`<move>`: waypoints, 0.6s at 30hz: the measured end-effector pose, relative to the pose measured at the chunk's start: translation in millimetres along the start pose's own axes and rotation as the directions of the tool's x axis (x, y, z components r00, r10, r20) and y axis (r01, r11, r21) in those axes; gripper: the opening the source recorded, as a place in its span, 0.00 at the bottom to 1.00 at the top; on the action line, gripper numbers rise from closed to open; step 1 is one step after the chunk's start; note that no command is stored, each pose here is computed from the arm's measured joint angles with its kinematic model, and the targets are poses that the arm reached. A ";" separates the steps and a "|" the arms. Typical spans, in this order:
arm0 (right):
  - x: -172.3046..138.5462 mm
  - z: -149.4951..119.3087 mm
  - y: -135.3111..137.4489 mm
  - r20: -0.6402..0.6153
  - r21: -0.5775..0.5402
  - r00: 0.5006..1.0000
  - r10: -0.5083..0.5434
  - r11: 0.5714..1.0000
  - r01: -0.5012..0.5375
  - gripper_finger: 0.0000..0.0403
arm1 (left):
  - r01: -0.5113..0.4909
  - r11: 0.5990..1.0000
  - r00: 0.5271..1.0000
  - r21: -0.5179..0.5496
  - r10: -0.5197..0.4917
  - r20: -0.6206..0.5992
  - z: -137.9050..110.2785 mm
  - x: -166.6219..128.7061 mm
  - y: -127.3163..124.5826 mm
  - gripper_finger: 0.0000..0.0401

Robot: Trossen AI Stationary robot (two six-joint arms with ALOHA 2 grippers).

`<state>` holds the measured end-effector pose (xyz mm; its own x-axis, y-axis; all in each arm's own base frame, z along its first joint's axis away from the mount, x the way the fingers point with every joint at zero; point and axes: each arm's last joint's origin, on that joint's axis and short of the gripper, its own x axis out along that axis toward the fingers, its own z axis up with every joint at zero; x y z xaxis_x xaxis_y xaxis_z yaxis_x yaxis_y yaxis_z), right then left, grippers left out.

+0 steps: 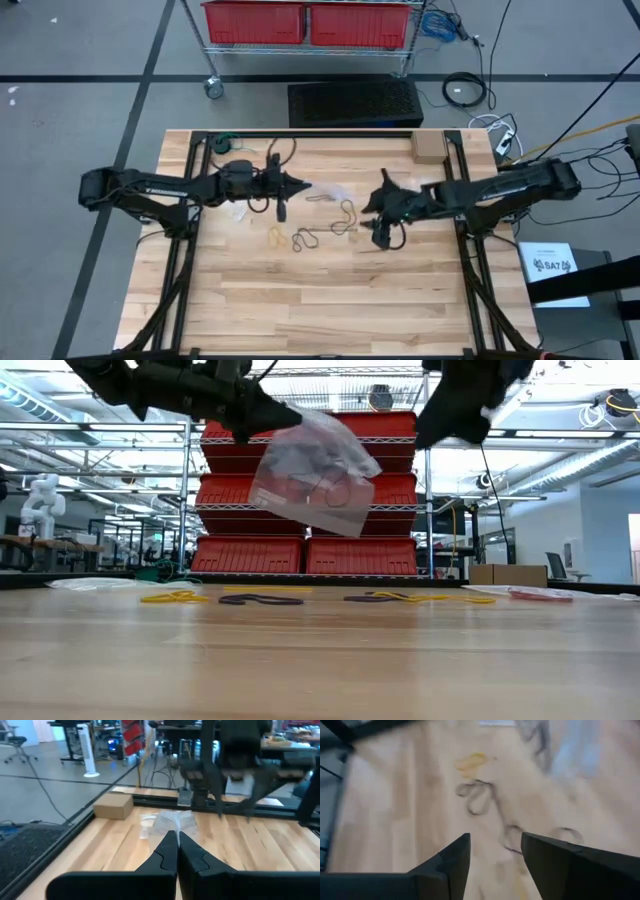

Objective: Sort rubber bands
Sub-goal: Put the right purple rubber band into the zip bag

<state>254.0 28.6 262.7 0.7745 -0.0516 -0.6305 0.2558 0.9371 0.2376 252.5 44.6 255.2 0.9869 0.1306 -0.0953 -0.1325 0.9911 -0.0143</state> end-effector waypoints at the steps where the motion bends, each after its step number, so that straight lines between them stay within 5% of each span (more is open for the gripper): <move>1: 8.2 -6.7 -3.2 0.010 0.024 1.000 0.019 1.000 -0.019 0.43 | -0.007 1.000 1.000 -0.006 0.007 0.009 0.0 -3.7 1.3 0.00; 11: 68.6 -48.5 -35.0 -0.139 0.020 0.973 -0.183 0.982 0.187 0.46 | -0.061 0.998 0.998 -0.021 0.062 0.025 -4.9 -23.6 4.2 0.00; 18: 92.9 -54.1 -46.7 -0.156 0.038 0.964 -0.215 0.974 0.224 0.42 | -0.080 0.996 0.997 -0.039 0.080 0.000 -12.7 -24.9 5.5 0.00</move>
<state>282.7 -1.3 153.0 0.6016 -0.1976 -0.7739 0.4443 0.8880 0.1186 226.0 46.5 244.8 0.9731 0.2092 -0.0964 -0.2143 0.9757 -0.0459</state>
